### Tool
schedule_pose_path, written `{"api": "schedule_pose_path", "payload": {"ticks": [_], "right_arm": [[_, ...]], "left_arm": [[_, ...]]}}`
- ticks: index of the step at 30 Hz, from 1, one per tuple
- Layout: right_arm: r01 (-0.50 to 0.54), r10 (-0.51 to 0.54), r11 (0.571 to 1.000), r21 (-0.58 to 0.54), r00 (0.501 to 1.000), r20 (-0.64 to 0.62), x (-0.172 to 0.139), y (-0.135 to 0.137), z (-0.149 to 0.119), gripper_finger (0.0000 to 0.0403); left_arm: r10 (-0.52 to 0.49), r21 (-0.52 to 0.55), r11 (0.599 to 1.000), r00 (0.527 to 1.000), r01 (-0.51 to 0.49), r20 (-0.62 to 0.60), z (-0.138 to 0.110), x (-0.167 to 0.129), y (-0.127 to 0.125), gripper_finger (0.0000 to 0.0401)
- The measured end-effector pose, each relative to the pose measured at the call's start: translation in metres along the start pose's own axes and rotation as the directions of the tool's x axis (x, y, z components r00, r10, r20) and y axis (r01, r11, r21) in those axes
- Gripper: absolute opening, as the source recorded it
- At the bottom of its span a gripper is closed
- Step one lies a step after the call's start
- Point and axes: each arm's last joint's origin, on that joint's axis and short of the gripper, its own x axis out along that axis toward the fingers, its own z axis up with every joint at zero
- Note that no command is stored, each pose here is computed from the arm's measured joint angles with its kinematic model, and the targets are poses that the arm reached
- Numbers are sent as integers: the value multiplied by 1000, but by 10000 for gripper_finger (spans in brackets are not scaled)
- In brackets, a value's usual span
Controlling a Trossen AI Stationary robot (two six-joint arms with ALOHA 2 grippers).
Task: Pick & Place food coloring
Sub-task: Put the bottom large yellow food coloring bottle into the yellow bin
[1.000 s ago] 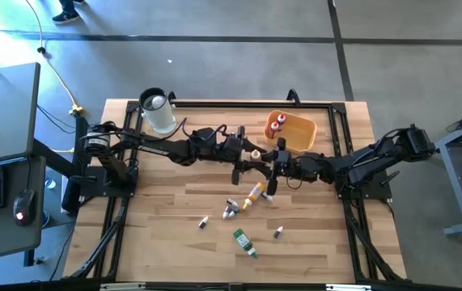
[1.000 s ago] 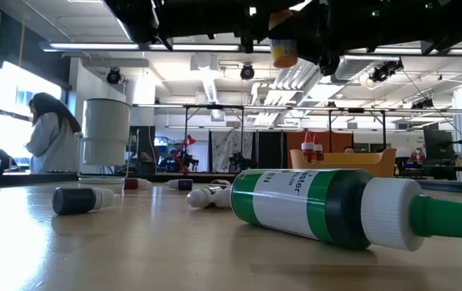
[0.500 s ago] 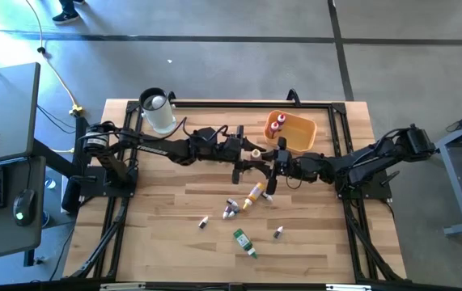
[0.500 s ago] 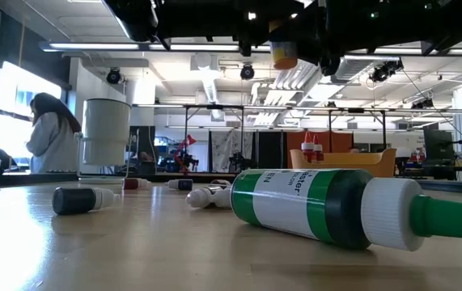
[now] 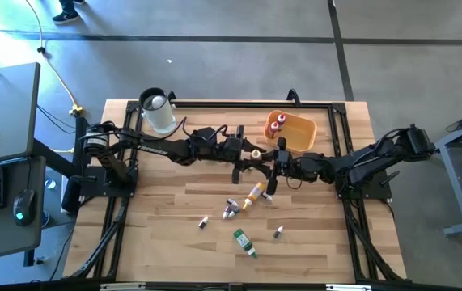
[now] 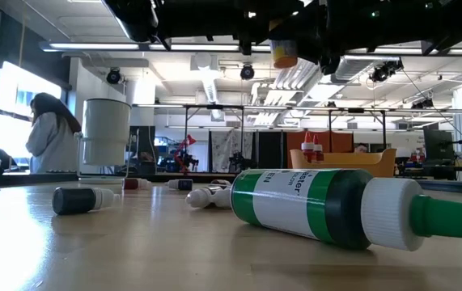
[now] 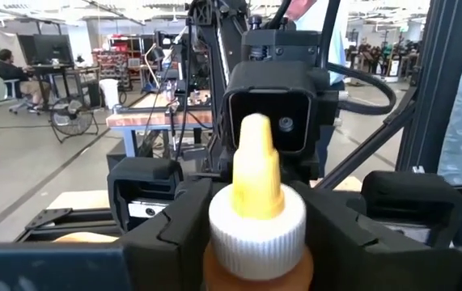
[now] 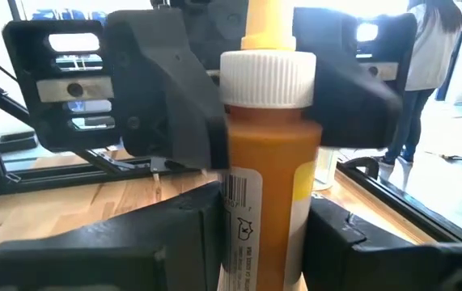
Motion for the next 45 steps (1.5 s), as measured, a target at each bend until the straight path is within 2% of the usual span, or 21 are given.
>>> {"api": "schedule_pose_path", "payload": {"ticks": [3, 15, 19, 25, 29, 32, 35, 39, 40, 42, 44, 45], "right_arm": [[3, -3, 1000, -2, 1000, -6, 0, 0, -1, 114], [7, -7, 1000, -1, 1000, -12, 0, 0, -1, 114], [6, -6, 1000, -1, 1000, -12, 0, 0, -1, 115], [6, -6, 1000, -2, 1000, -23, 0, 0, -2, 149], [21, -22, 1000, -18, 998, -61, 0, -1, -6, 185], [98, -103, 994, -49, 989, -108, -1, -4, -11, 205], [180, -204, 975, -128, 956, -210, -9, -9, -16, 214], [254, -307, 949, -187, 876, -371, -33, -21, -17, 215], [269, -322, 945, -184, 859, -398, -40, -23, -15, 215], [296, -332, 943, -150, 843, -422, -54, -29, -8, 214], [322, -332, 942, -97, 845, -418, -67, -33, 2, 212], [333, -329, 941, -63, 852, -406, -73, -35, 7, 212]], "left_arm": [[0, 0, 1000, 1000, 0, 4, 0, 0, 0, 163], [6, -4, 1000, 1000, -6, 5, 0, 0, 0, 124], [6, -3, 1000, 1000, -6, 7, 1, 0, 0, 122], [30, -8, 1000, 1000, -30, 0, 0, 0, 1, 122], [98, 0, 995, 995, -98, -2, 0, 0, 3, 122], [210, 26, 977, 978, -210, -7, 0, -1, 6, 122], [374, 71, 926, 927, -371, -36, -3, -2, 11, 122], [547, 147, 832, 836, -535, -51, -6, -5, 21, 122], [551, 146, 829, 833, -540, -44, -6, -6, 24, 122], [516, 120, 852, 857, -510, -22, -9, -2, 34, 122], [464, 100, 883, 885, -459, -37, -19, 3, 46, 129], [460, 98, 886, 887, -454, -49, -24, 8, 52, 132]]}}
